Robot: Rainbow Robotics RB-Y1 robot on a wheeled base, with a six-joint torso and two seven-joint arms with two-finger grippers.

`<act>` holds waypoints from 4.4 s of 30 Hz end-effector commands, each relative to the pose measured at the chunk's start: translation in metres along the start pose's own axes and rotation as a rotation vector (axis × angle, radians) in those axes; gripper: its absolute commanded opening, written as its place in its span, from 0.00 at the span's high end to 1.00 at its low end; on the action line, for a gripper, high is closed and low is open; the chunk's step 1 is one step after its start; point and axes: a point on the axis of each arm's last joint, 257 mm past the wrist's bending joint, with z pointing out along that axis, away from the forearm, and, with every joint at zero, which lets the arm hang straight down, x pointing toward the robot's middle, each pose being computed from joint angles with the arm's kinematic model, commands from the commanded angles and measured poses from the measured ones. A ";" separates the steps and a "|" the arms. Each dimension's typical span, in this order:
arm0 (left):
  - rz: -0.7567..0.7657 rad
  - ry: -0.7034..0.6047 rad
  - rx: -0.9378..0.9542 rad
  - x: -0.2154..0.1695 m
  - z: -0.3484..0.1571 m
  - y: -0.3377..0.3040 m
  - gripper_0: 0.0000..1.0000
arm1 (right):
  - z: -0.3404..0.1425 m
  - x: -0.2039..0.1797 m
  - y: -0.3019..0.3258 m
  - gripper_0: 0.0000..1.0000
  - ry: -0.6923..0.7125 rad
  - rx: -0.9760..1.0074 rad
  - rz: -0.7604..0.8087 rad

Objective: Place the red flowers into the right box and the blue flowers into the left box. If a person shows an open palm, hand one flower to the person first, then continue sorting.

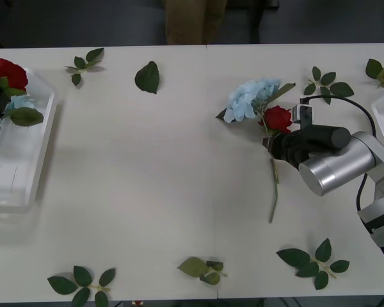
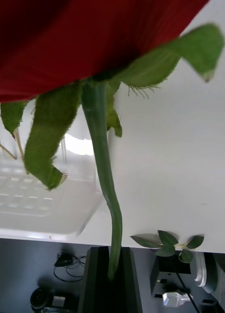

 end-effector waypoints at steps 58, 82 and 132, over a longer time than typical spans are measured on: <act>1.136 -1.293 0.993 -0.007 -0.145 -0.456 1.00 | -0.081 -0.068 0.036 0.00 0.003 -0.164 0.045; 1.134 -1.286 0.999 -0.007 -0.145 -0.453 1.00 | -0.221 -0.084 0.132 0.00 -0.526 -0.967 -0.225; 1.110 -1.259 1.070 0.009 -0.141 -0.468 0.00 | -0.200 -0.089 0.247 1.00 -0.638 -1.022 -0.074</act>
